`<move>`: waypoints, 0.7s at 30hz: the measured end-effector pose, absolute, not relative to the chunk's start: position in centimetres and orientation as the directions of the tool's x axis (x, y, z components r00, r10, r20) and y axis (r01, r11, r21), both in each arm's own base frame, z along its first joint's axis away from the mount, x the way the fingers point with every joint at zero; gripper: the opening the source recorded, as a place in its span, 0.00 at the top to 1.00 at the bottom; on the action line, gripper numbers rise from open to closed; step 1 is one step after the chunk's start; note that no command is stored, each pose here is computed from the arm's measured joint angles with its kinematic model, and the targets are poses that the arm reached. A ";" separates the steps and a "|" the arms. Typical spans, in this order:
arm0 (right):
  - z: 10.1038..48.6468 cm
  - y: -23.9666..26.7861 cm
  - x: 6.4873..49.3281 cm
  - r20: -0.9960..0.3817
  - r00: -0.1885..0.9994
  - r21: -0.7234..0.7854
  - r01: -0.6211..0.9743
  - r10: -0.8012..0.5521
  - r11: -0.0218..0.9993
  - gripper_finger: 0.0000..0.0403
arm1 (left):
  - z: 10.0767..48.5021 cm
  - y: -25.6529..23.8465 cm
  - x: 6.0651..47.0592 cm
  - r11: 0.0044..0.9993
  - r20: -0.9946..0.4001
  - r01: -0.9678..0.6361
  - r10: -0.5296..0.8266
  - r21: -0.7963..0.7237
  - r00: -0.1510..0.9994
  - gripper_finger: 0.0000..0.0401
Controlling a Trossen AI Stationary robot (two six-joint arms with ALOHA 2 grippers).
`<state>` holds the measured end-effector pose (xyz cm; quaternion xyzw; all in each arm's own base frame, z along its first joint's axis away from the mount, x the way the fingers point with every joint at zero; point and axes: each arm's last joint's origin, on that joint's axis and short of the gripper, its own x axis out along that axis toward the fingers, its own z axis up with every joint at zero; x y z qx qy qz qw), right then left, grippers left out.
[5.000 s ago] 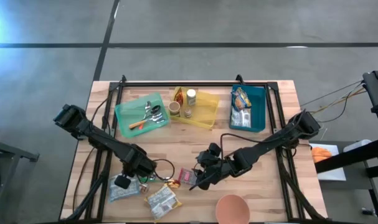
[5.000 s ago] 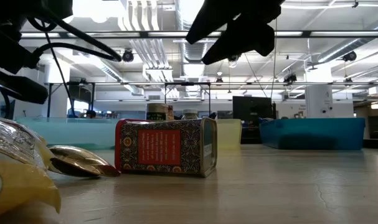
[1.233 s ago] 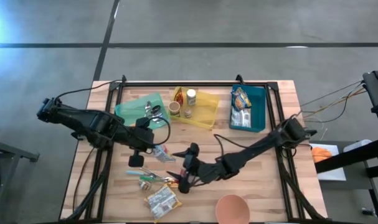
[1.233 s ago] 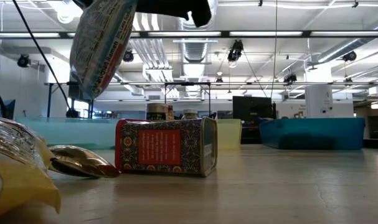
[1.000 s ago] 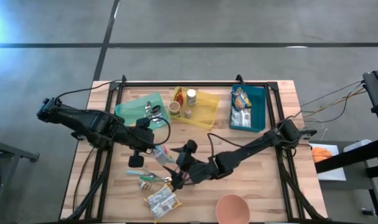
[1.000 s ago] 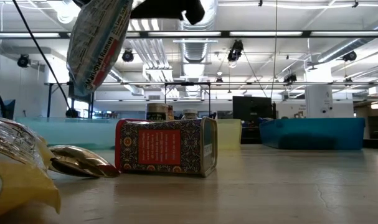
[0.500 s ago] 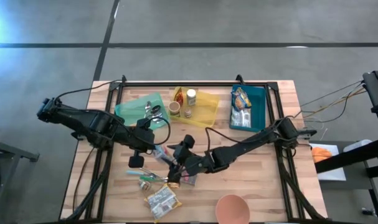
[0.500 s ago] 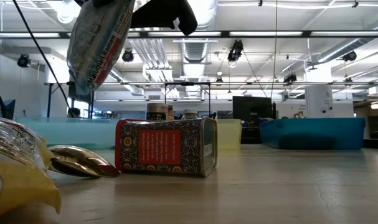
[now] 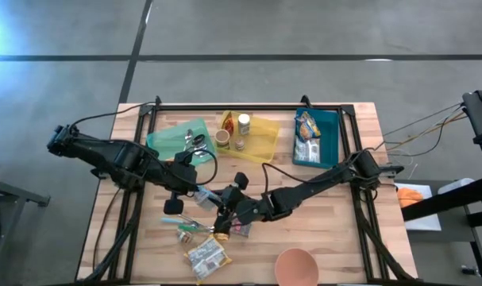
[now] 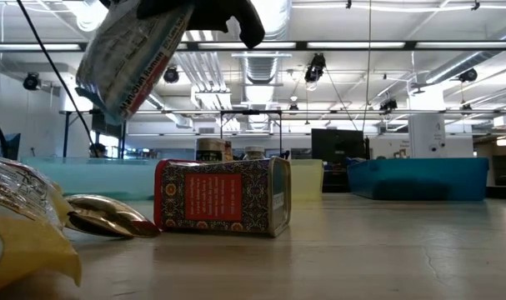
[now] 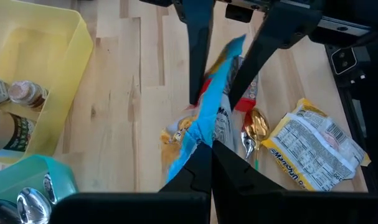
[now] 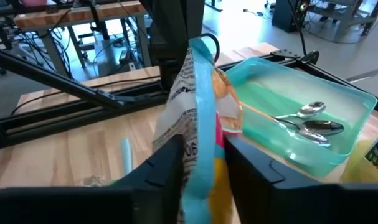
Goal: Pick & Place Food Item
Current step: Put the light blue noodle pack into the blue bin
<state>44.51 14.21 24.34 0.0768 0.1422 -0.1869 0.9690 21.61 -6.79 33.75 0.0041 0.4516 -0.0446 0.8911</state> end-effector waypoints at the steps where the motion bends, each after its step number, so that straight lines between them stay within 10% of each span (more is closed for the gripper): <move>1: 24.3 14.2 44.5 -0.304 0.890 0.094 0.383 -0.340 0.919 0.76 | 33.8 -6.8 21.6 0.996 -0.805 0.083 -0.076 -0.033 0.589 1.00; 21: 24.5 14.4 44.5 -0.309 0.905 0.099 0.336 -0.292 0.936 0.98 | 34.0 -6.9 21.9 0.995 -0.780 0.085 -0.090 -0.047 0.620 1.00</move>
